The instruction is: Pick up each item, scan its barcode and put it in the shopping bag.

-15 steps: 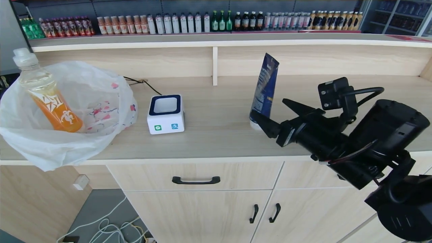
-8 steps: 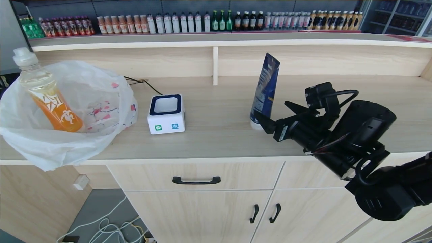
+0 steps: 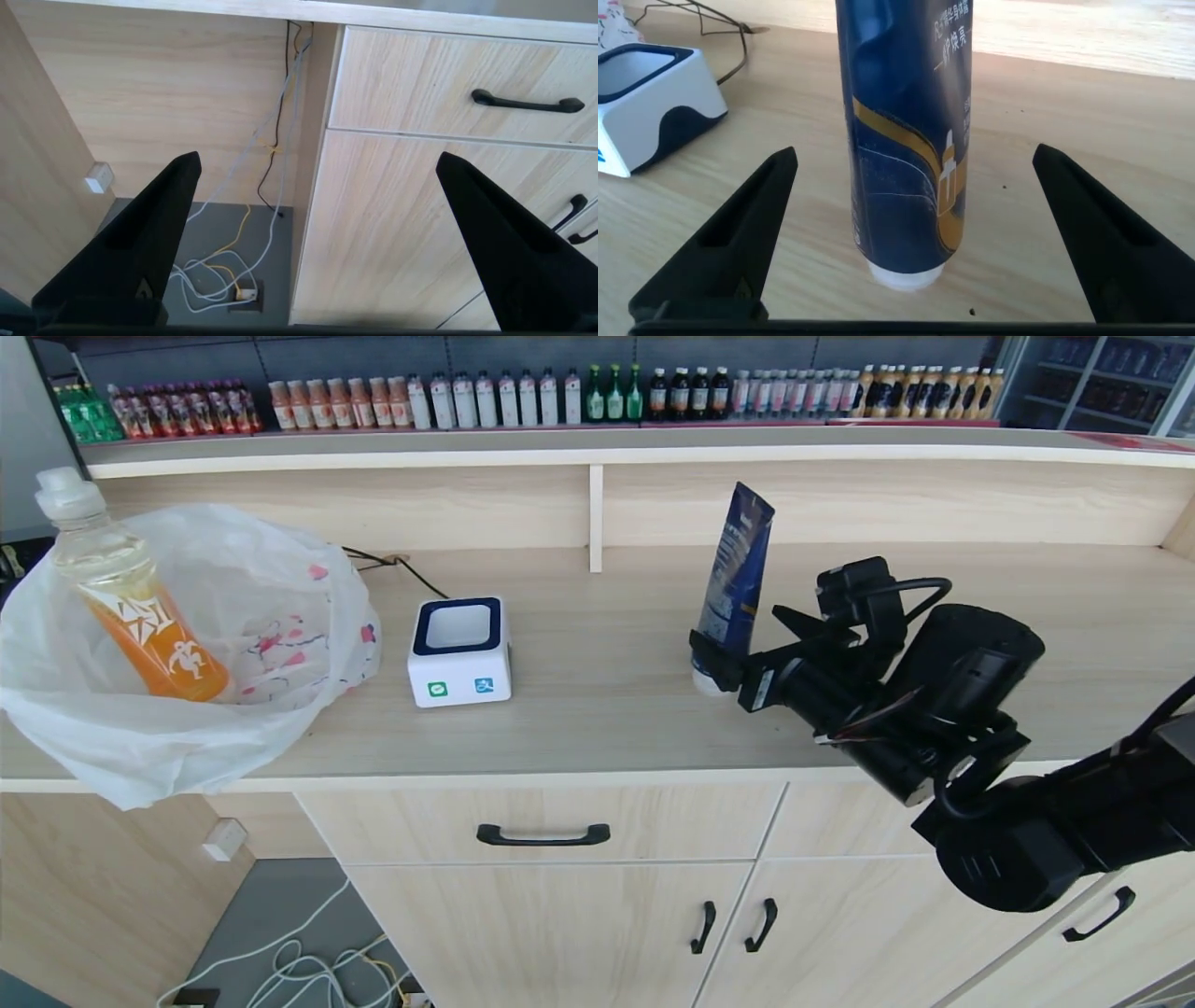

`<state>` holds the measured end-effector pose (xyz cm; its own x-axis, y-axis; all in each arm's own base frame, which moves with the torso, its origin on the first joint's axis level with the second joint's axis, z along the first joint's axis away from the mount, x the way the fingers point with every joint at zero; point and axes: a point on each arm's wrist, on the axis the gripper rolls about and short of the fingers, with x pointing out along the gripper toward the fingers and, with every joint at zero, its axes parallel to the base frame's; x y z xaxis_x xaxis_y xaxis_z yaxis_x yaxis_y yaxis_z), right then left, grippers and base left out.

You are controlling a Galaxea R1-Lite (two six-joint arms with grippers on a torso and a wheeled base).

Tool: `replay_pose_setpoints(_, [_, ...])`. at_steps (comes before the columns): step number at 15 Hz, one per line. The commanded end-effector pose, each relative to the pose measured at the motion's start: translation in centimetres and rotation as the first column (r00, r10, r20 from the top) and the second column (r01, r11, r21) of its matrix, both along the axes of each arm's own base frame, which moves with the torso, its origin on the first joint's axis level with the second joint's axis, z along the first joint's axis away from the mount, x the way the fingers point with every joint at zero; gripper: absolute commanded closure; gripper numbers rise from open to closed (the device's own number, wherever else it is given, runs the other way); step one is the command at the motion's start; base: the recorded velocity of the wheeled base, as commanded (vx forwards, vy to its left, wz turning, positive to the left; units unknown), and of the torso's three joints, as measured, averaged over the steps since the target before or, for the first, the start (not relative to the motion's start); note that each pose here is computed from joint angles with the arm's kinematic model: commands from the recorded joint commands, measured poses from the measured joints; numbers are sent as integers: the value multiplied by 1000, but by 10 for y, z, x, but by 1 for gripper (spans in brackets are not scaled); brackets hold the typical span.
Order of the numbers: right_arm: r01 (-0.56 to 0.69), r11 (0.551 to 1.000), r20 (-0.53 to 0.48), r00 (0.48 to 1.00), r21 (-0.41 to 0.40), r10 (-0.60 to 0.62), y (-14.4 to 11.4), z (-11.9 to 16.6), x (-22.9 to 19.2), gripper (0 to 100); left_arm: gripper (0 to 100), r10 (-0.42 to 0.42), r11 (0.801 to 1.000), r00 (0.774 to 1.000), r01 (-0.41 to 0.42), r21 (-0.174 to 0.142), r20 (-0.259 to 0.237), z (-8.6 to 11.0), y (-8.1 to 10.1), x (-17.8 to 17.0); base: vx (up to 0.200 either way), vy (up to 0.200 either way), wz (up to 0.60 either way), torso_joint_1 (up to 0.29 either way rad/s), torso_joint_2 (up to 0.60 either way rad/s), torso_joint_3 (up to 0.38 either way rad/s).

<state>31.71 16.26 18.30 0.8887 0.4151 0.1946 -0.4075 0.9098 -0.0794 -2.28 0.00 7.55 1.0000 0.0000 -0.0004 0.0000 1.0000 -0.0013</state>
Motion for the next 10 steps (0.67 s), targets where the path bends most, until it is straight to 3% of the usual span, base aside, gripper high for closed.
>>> replay_pose_setpoints(1, [2,1000,13,1000,5,-2,4,0,9,0,0,0,1000,1000,0,0,0,0,0,0,0,0,0,0,0,0])
replay_pose_setpoints(10, [17,1000,35,999,16,-18,9,-1,32,0,0,0,1000,1000,0,0,0,0,0,0,0,0,0,0,0,0])
